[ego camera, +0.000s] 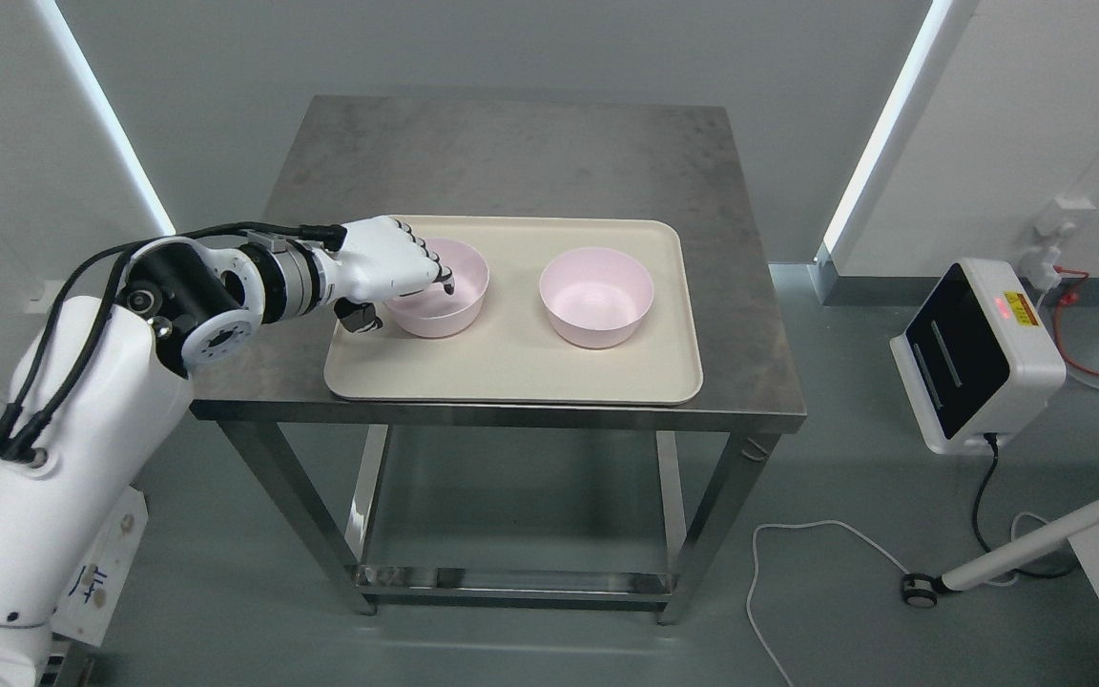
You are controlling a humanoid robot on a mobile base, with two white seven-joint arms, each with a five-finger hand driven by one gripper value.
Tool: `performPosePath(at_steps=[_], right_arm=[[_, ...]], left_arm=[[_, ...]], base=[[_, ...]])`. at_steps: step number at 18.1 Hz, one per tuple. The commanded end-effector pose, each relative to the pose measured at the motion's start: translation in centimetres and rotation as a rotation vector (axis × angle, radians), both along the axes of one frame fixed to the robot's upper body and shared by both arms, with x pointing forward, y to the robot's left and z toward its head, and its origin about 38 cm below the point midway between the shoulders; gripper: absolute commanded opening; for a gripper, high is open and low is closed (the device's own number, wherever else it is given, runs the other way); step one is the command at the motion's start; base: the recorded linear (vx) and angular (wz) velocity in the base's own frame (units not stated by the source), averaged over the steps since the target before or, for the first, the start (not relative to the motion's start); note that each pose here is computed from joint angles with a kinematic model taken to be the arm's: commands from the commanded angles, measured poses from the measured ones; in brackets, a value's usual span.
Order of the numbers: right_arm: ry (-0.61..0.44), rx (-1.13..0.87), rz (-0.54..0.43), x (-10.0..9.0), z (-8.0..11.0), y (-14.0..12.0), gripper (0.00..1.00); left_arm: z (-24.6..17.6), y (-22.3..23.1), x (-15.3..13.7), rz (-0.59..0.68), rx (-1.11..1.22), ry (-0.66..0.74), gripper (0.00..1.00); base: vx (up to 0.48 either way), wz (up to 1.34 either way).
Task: Stack pink IKEA bowls on left shelf middle
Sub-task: 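Grasp the rim of the nearer pink bowl with the left hand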
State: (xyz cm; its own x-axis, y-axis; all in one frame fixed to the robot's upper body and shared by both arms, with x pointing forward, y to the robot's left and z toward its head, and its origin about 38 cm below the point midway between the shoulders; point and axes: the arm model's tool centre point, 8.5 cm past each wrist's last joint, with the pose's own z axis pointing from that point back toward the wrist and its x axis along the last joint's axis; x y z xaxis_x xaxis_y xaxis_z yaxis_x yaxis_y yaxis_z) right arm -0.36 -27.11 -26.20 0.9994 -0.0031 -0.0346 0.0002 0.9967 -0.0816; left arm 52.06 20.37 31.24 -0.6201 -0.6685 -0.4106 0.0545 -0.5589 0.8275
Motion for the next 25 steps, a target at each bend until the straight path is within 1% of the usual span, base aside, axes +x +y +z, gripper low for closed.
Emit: performPosePath(at_steps=[1,2,4,5,6,8,9,12,17,19,22,25], right_arm=[[-0.033,-0.017,-0.008,1.1,0.1,-1.1,1.0],[-0.033,-0.017,-0.008,1.1,0.1,-1.1,1.0],[-0.033,-0.017,-0.008,1.1,0.1,-1.1,1.0],[-0.033,-0.017,-0.008,1.1,0.1,-1.1,1.0],[-0.033,-0.017,-0.008,1.1,0.1,-1.1,1.0],[-0.033,-0.017,-0.008,1.1,0.1,-1.1,1.0],[-0.033,-0.017,-0.008,1.1,0.1,-1.1,1.0],[-0.033,-0.017,-0.008,1.1,0.1,-1.1,1.0],[-0.033,-0.017,-0.008,1.1,0.1,-1.1,1.0],[-0.033,-0.017,-0.008,1.1,0.1,-1.1,1.0],[-0.033,-0.017,-0.008,1.1,0.1,-1.1,1.0],[-0.033,-0.017,-0.008,1.1,0.1,-1.1,1.0]], left_arm=[[-1.2,1.1,0.3,0.017,-0.002,0.036,0.46],[-1.4,0.8,0.3,0.012,-0.007,0.04,0.4],[-1.3,0.3,0.3,0.009,-0.002,0.045,0.14],[-1.6,0.1,0.2,0.03,0.022,0.097,0.0],[-1.6,-0.2,0.2,0.054,0.04,0.143,0.0],[-1.6,-2.3,0.1,0.028,-0.001,0.158,0.0],[-1.6,-2.5,0.3,0.031,-0.017,0.162,0.0],[-0.3,-1.7,0.9,0.062,-0.076,0.15,0.0],[4.7,0.4,2.1,0.109,-0.167,0.076,0.0],[5.6,0.4,2.1,0.114,-0.209,0.063,0.0],[5.8,1.0,2.2,0.132,-0.249,0.061,0.0],[6.8,1.5,2.2,0.135,-0.349,0.039,0.0]], base=[[0.0,0.0],[0.0,0.0],[0.0,0.0],[0.0,0.0],[0.0,0.0],[0.0,0.0],[0.0,0.0],[0.0,0.0],[0.0,0.01],[0.0,0.0],[0.0,0.0],[0.0,0.0]])
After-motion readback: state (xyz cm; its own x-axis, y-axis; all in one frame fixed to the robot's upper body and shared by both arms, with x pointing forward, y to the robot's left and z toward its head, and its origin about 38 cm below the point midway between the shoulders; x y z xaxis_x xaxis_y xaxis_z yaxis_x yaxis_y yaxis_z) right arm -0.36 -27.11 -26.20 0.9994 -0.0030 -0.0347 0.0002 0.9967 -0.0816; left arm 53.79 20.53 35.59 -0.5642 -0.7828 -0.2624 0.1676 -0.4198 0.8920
